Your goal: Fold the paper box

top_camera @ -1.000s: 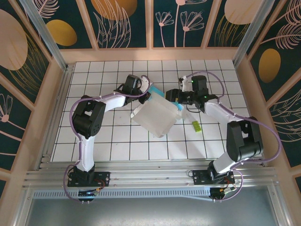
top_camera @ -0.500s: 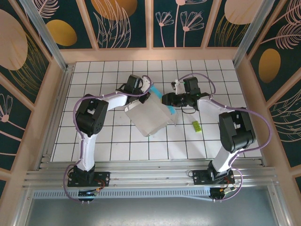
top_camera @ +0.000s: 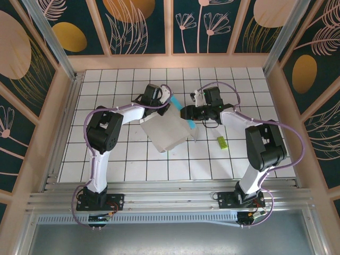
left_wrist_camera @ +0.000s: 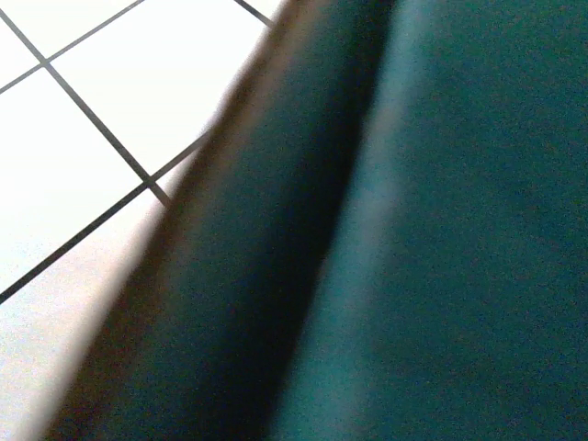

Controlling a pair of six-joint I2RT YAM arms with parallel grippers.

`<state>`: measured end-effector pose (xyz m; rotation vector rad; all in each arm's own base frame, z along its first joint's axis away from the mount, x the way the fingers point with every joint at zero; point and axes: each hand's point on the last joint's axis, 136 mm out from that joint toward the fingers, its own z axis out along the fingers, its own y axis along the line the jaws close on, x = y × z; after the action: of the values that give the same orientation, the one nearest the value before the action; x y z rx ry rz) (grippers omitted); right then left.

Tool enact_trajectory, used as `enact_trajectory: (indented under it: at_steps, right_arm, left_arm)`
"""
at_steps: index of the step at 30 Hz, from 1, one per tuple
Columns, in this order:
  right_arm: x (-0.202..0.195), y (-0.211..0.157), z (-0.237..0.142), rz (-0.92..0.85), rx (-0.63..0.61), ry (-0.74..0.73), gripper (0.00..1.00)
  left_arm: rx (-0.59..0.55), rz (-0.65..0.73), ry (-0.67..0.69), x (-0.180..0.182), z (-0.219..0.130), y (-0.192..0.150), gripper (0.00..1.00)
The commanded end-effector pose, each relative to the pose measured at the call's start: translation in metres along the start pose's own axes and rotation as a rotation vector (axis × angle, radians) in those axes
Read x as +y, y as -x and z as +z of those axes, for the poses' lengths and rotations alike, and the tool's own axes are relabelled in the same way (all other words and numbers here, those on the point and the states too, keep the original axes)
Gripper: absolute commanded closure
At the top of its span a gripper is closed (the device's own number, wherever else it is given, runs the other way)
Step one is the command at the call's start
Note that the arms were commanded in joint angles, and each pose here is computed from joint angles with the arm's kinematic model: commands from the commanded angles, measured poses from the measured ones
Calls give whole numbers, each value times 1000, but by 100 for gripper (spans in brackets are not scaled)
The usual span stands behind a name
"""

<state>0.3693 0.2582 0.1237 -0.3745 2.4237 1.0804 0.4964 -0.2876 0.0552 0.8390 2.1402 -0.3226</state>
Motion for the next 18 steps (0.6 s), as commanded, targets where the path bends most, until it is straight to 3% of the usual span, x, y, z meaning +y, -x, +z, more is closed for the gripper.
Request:
enact_trajectory:
  at_steps: [1,4,7,14,18]
  right_arm:
    - [-5,-12,6,4,53,-34,53]
    - [-4,-12,6,2,51,-37,53]
    - [-3,-11,5,-4,45,-41,52]
    - [-2,0,0,-22,24,-65,52]
    - [3,8,-5,-42,2,-72,48]
  left_arm:
    - [3,0,63,14,5,-4,84]
    - [16,-1,69,16,9,-6,90]
    - [10,-9,58,13,8,-7,89]
    - [-108,-51,35,5,-23,15,60]
    - [-134,-73,79,11,-40,22,52]
